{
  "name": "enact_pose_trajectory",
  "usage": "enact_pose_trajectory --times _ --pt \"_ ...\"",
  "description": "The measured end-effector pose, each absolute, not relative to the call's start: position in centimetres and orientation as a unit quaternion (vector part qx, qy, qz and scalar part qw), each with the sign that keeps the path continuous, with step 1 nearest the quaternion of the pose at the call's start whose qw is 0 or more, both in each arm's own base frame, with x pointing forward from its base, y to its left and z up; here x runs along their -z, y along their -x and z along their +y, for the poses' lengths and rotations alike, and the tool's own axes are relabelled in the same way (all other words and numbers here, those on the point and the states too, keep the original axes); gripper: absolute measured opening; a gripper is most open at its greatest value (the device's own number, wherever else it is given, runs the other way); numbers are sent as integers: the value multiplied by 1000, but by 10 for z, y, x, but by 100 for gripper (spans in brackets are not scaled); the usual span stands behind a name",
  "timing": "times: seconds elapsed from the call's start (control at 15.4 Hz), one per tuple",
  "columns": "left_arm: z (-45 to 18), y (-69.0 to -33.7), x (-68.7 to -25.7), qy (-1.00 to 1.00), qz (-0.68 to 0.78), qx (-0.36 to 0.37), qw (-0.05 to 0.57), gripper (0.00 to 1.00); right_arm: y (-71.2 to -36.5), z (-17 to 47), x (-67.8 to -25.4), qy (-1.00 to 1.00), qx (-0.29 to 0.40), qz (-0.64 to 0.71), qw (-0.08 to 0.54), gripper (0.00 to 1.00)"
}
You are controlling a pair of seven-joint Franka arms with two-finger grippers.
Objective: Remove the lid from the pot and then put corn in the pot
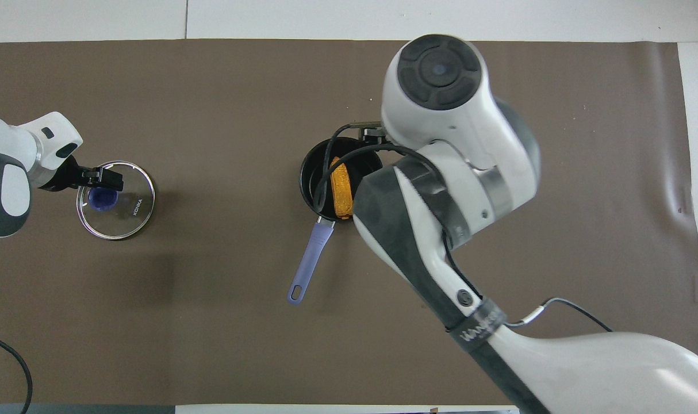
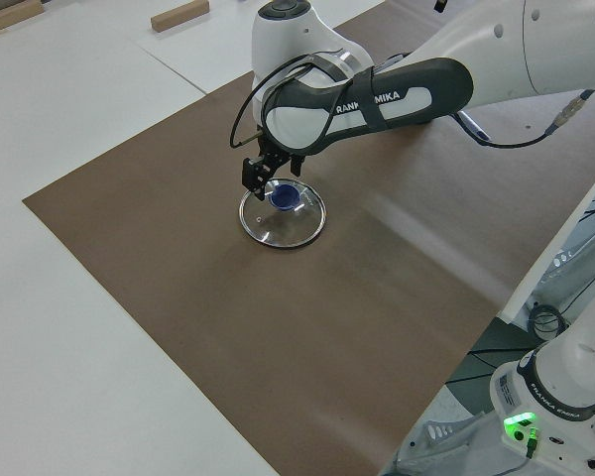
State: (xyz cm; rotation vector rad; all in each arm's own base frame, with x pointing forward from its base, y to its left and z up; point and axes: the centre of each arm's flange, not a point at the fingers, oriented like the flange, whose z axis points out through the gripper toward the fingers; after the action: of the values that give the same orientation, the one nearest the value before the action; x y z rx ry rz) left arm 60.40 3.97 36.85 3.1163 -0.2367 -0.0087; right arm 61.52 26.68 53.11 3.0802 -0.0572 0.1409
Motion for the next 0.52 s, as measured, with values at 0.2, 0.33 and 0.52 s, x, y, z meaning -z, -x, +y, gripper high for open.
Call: enact_pose_trajectory --times 0.2,0.33,0.52 --pt "27 -614 -430 -996 -88 -4 8 100 -602 176 -594 -999 -25 -17 39 100" --pt "11 -612 -489 -995 -101 -14 6 100 -590 124 -614 -999 -4 -27 45 100" --pt "-14 -583 -569 -993 -113 -35 1 100 -568 46 -619 -998 16 -31 47 100"
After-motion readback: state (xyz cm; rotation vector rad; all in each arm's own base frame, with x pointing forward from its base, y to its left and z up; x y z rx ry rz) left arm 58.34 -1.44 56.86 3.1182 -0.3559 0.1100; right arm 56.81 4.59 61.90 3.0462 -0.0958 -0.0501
